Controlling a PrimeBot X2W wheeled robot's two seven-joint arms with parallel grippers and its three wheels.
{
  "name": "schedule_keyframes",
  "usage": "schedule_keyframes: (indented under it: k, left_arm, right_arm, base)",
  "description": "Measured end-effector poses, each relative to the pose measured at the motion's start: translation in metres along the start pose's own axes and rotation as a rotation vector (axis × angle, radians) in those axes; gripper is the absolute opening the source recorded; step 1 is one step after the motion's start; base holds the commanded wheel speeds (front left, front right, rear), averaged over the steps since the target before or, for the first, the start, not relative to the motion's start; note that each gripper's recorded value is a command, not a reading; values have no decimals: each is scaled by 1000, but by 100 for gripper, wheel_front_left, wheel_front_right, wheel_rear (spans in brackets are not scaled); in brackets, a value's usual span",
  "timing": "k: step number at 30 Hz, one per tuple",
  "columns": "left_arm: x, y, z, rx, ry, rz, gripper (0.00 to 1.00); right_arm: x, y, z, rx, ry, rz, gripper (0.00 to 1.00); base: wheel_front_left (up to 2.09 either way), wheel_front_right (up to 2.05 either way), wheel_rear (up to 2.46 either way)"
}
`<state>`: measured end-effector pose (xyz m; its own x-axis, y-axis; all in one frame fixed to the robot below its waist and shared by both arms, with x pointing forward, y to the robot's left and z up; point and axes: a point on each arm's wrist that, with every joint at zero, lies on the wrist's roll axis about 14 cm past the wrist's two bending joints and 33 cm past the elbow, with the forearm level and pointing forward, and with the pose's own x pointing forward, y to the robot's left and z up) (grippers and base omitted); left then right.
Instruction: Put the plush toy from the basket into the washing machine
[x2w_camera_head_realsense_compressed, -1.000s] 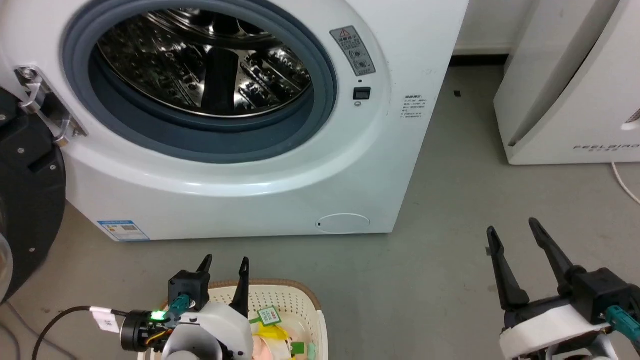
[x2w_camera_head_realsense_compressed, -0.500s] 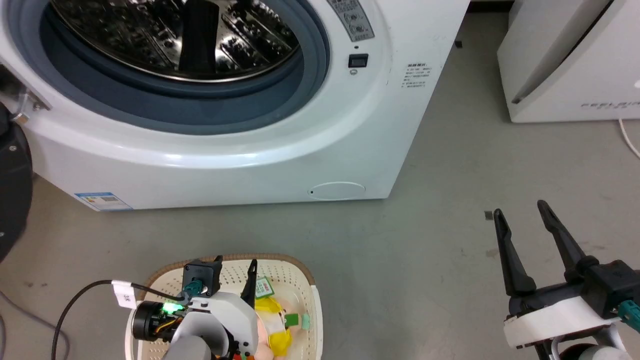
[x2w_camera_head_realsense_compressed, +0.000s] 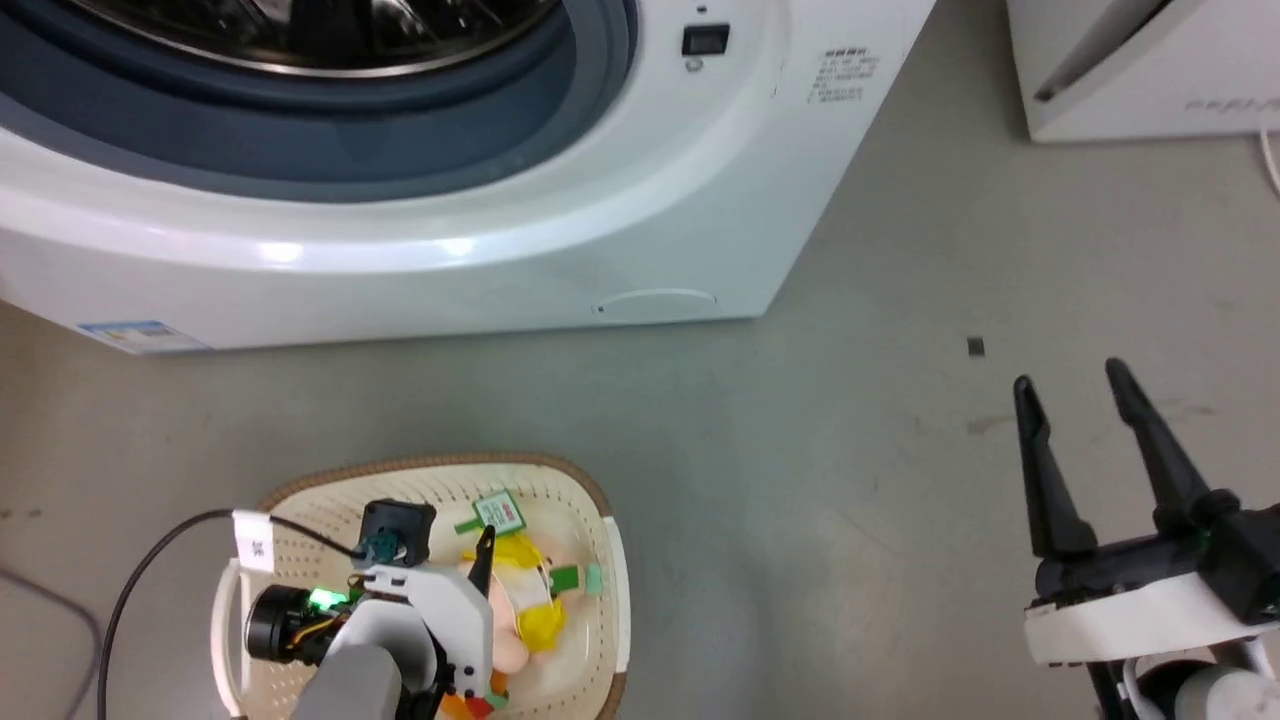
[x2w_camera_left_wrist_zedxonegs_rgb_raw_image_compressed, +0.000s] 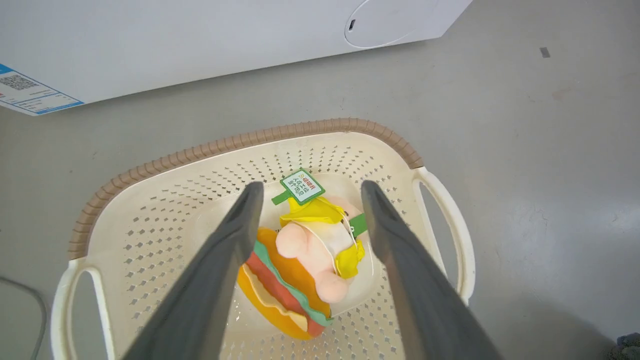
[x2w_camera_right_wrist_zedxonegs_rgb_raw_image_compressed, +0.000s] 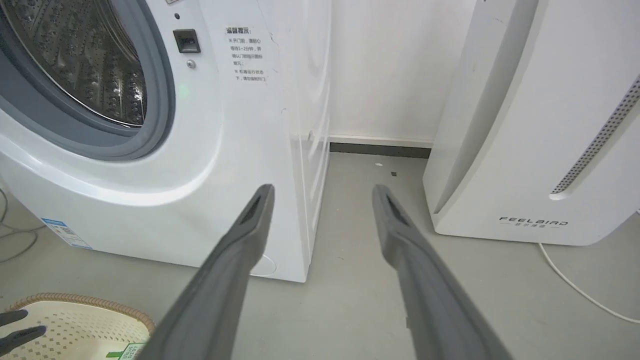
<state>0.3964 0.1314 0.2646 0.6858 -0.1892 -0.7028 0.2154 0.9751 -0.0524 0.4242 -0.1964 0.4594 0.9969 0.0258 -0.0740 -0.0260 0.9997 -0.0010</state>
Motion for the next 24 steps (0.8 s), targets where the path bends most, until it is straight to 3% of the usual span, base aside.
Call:
schedule_keyframes:
  k: [24]
  left_arm:
    - [54, 11, -97, 137, 399, -70, 100]
  right_arm:
    - [27, -14, -55, -9, 81, -33, 100]
  base:
    - [0, 0, 0]
